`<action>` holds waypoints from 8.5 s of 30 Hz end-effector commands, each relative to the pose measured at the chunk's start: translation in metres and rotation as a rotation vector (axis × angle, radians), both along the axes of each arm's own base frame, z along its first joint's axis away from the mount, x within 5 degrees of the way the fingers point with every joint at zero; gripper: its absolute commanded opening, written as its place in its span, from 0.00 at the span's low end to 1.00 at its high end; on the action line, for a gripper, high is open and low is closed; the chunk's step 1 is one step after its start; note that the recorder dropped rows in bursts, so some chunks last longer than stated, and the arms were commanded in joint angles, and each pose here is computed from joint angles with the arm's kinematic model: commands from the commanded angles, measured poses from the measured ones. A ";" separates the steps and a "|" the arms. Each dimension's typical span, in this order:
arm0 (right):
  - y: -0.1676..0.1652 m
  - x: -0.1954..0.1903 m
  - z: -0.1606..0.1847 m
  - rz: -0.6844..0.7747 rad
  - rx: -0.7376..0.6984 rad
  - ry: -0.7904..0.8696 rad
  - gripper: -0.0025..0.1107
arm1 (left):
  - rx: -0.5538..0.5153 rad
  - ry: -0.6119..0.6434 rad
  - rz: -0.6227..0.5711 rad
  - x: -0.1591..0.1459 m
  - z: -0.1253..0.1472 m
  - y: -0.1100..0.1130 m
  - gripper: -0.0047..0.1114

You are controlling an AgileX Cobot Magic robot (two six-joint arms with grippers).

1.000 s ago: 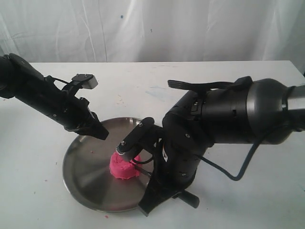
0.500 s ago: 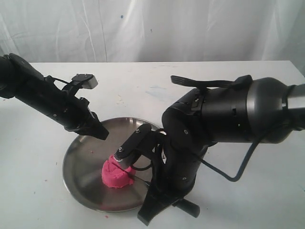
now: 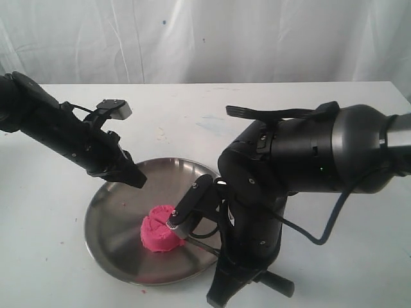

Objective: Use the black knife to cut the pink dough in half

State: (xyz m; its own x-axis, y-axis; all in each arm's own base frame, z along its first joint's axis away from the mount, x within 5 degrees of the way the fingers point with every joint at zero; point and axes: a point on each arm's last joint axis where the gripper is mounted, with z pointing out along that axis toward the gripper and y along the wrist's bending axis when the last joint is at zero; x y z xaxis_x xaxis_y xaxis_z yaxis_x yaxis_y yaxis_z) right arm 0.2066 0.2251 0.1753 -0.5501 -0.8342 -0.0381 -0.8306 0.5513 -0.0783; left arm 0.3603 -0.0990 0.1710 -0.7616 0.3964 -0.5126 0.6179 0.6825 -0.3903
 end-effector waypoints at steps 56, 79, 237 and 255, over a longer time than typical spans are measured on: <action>0.004 0.018 0.004 0.035 -0.060 -0.096 0.02 | -0.033 0.013 0.010 -0.002 0.004 -0.001 0.12; -0.003 0.014 0.047 -0.078 0.069 -0.220 0.02 | -0.013 -0.149 0.054 -0.029 0.088 0.007 0.12; -0.204 -0.155 0.012 -0.614 0.994 -0.943 0.02 | -0.123 -0.754 0.638 -0.305 0.010 0.080 0.12; -0.204 -0.155 0.012 -0.614 0.994 -0.943 0.02 | -0.098 -0.769 0.608 -0.309 0.005 0.080 0.12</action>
